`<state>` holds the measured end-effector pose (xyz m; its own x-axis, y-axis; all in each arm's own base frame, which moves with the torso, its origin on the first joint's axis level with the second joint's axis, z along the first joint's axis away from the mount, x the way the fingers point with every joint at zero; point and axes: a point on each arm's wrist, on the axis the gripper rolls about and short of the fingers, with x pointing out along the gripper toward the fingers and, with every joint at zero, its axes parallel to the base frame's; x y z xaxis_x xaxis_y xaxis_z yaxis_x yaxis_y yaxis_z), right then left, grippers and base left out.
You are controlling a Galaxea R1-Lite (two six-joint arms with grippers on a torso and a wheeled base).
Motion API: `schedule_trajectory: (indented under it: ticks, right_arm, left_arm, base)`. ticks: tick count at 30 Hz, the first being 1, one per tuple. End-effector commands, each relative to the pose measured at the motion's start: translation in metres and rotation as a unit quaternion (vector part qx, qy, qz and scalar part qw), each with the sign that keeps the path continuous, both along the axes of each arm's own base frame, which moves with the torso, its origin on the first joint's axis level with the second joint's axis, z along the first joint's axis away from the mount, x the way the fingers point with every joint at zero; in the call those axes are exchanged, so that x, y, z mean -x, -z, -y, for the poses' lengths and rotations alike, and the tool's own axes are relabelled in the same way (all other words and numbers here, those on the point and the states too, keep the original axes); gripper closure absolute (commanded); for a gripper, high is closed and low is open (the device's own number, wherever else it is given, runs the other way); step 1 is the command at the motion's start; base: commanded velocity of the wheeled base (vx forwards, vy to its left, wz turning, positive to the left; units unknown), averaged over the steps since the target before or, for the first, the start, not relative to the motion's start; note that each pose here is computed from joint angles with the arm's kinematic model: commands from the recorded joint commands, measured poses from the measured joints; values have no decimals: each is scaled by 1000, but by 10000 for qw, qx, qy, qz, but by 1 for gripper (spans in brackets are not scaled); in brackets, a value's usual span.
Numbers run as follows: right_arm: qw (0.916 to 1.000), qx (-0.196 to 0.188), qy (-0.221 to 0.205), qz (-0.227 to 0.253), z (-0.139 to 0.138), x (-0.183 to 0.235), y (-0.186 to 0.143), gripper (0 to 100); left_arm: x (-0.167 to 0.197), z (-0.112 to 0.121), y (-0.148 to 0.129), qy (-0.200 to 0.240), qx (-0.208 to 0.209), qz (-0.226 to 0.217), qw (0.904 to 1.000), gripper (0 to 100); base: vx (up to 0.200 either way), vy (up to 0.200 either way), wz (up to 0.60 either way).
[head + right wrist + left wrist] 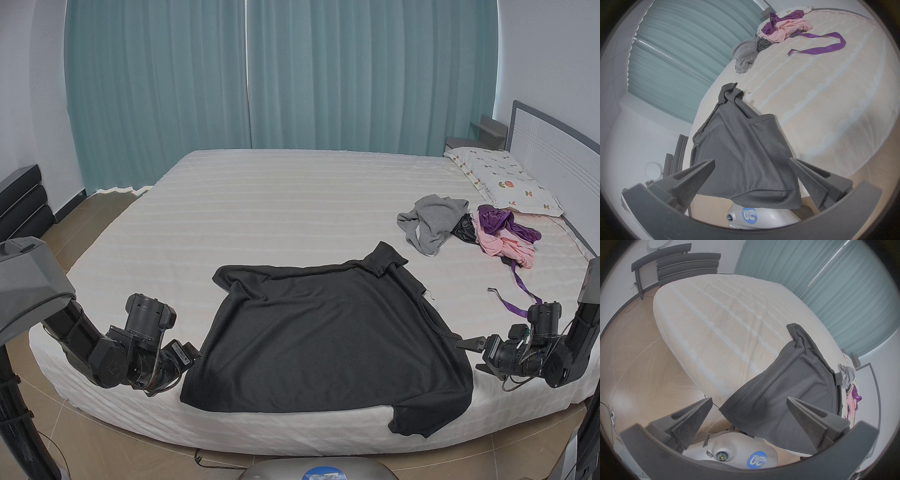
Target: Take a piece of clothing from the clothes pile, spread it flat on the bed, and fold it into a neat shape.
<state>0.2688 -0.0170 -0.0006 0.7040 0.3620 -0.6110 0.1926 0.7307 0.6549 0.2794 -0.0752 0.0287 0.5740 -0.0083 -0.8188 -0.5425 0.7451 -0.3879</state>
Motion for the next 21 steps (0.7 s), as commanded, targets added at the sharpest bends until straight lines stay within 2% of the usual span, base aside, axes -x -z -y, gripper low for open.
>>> schedule_trajectory:
  ticks: [1, 5, 10, 19, 21]
  right_arm:
    - [10000, -14, 4, -10, 0, 0, 1, 0]
    - [10000, -28, 8, 8, 0, -1, 0, 0]
    - [10000, -26, 7, 24, 0, -2, 0, 0]
    - [10000, -26, -77, 31, -5, -2, 0, 0]
    - [10000, -25, -77, 39, -5, -3, -1, 0]
  left_arm:
    - [-2, -1, -4, -23, 28, 79, 10000, 0]
    - [-4, -1, -7, -47, 86, 146, 9998, 0]
    - [-11, -2, -15, -313, 315, 318, 9985, 0]
    - [-8, -1, -18, -206, 474, 277, 9983, 0]
    - [-8, -1, -17, -201, 478, 268, 9983, 0]
  base:
    - [0, 0, 0]
    - [0, 0, 0]
    - [0, 0, 0]
    - [200, 0, 0]
    - [0, 0, 0]
